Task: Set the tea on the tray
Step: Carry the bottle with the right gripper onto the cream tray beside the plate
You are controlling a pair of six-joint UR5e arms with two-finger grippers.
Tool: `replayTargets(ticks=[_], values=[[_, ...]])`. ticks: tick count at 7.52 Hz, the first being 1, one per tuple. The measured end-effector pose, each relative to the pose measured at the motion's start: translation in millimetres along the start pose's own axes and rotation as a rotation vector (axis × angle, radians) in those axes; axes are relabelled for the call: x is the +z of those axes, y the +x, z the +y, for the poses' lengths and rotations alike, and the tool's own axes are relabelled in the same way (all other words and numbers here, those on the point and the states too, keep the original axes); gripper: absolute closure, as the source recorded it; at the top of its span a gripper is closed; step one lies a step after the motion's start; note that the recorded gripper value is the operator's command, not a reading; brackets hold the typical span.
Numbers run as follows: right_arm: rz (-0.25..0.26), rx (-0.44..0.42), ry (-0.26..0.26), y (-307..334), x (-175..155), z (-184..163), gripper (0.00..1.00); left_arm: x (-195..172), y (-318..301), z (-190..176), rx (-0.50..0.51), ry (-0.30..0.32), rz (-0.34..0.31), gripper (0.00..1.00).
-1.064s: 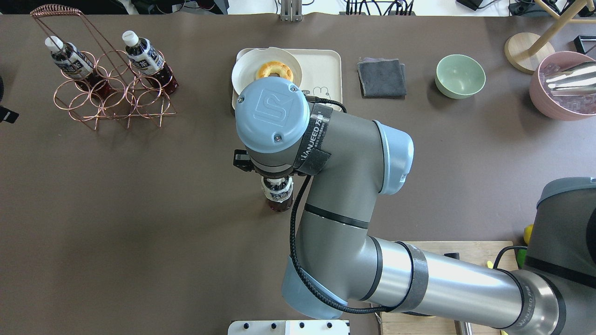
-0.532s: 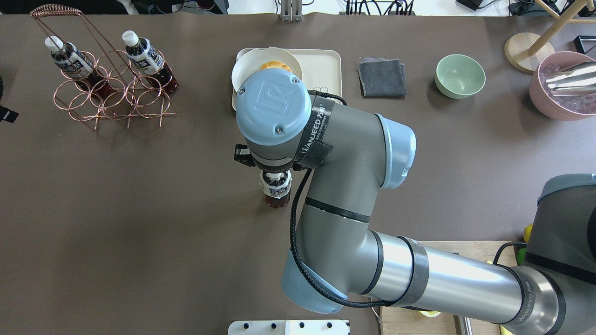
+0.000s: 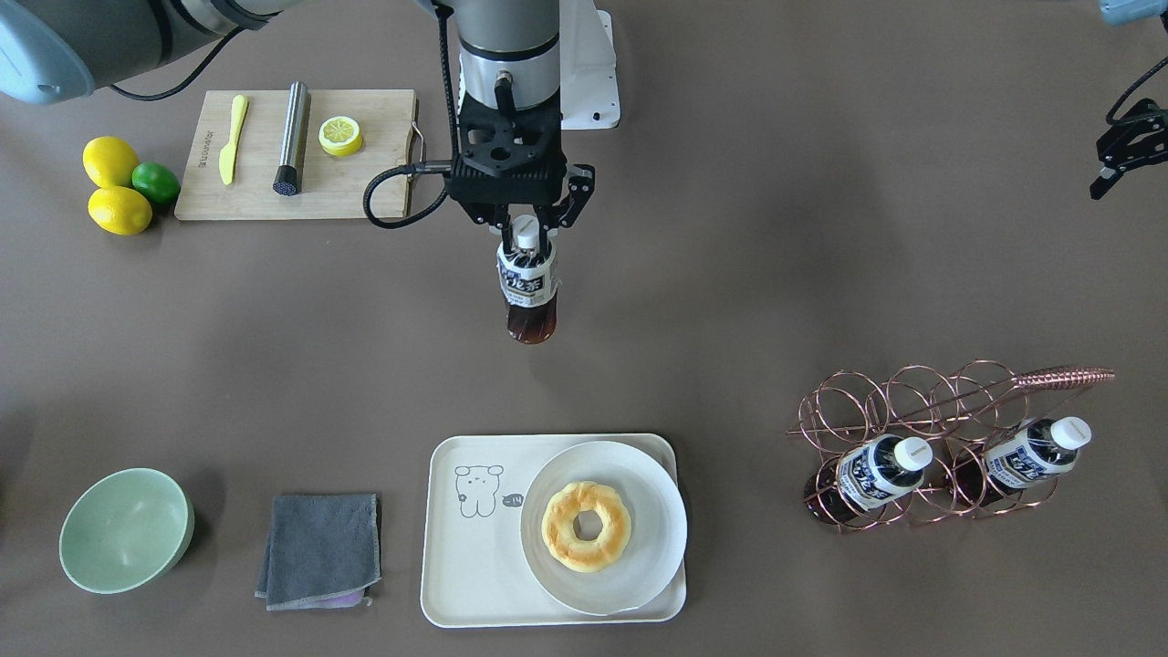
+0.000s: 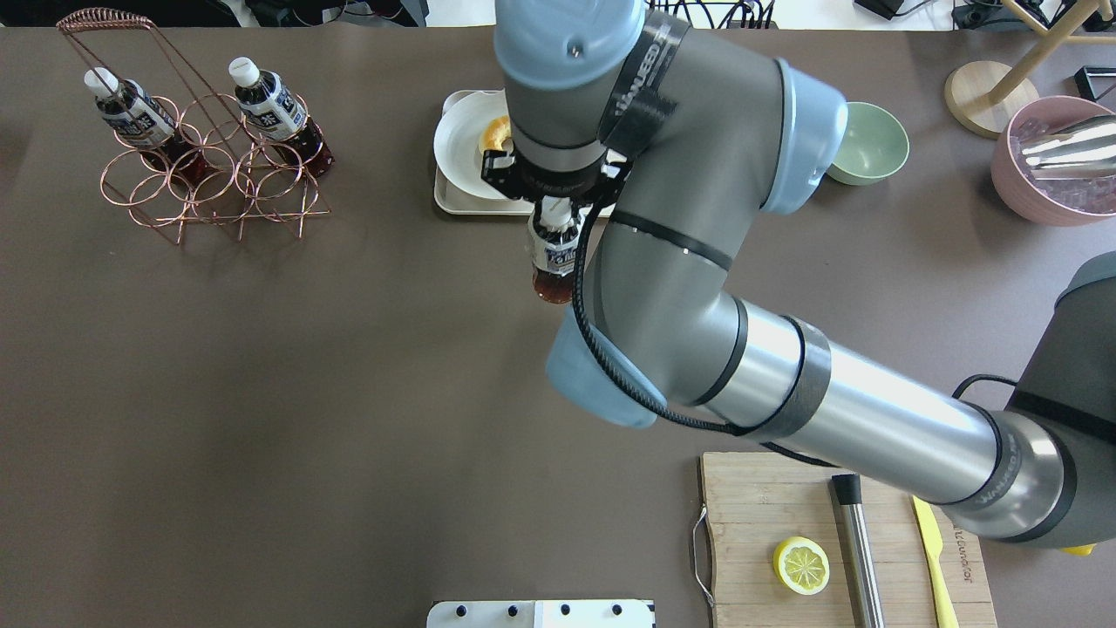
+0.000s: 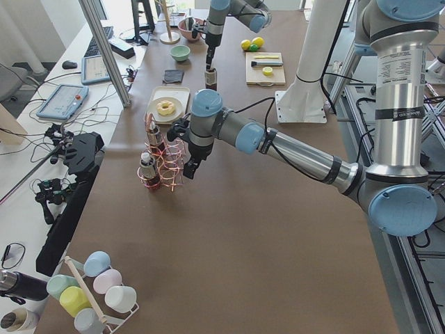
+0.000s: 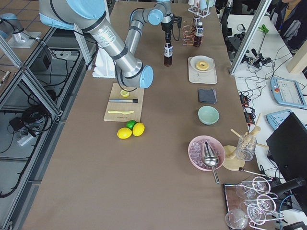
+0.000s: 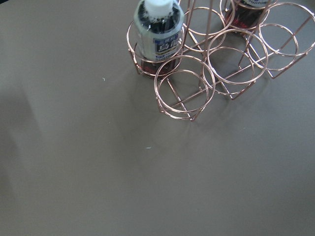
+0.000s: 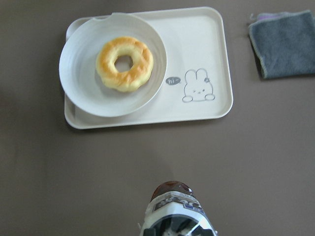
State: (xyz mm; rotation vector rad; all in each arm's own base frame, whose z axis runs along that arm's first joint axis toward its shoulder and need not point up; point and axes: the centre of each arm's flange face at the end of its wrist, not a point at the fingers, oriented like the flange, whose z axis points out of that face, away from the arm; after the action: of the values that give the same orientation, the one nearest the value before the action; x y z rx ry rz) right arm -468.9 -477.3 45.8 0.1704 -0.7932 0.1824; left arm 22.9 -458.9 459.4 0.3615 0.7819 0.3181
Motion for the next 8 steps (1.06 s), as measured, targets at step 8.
replayTargets(ticks=[8], values=[[0.075,0.008,0.032,40,73,-235,1.0,-21,-34,50,-0.041,0.074,0.033,0.04]])
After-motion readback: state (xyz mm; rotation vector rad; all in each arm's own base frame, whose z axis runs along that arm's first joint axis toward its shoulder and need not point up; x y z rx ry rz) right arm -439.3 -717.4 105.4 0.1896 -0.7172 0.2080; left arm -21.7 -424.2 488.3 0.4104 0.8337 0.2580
